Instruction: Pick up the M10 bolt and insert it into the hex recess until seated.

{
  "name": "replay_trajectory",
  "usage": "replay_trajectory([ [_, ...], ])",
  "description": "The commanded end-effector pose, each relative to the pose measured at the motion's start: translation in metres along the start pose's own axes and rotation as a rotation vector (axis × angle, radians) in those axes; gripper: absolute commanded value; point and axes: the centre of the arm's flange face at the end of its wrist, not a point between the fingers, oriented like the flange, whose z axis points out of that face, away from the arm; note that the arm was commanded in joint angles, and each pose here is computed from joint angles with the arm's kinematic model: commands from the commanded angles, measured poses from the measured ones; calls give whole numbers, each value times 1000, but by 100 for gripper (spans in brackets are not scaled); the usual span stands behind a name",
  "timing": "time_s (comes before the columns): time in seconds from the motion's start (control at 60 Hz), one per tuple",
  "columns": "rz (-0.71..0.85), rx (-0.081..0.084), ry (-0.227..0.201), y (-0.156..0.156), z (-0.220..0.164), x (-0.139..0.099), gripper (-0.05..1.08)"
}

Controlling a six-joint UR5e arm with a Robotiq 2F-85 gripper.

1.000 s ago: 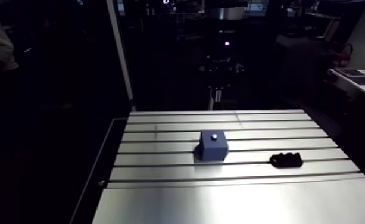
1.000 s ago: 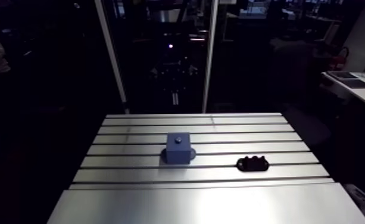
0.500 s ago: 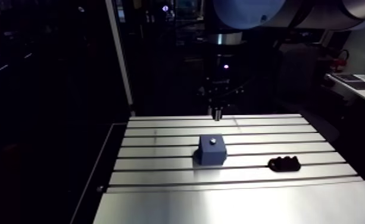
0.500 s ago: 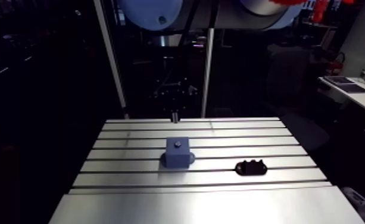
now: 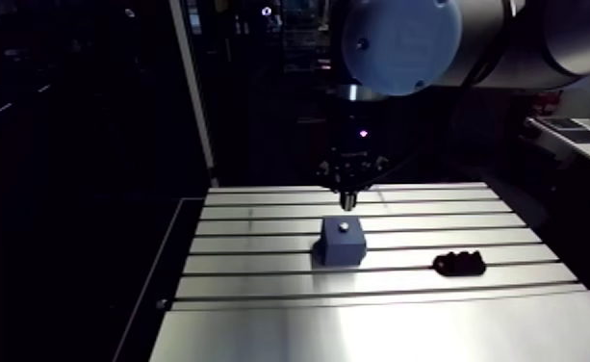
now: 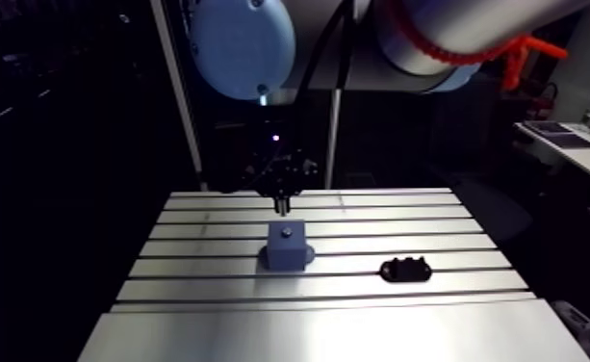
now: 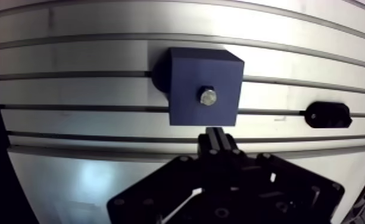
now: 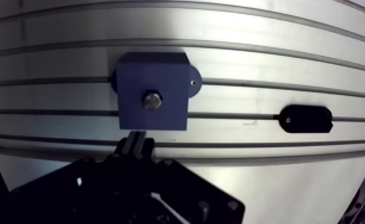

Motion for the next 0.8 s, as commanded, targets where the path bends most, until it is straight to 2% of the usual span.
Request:
replay_trajectory([
  [0.017, -3, 17, 4, -2, 13, -2, 108],
  [0.8, 10, 19, -10, 6, 44, 4, 108],
])
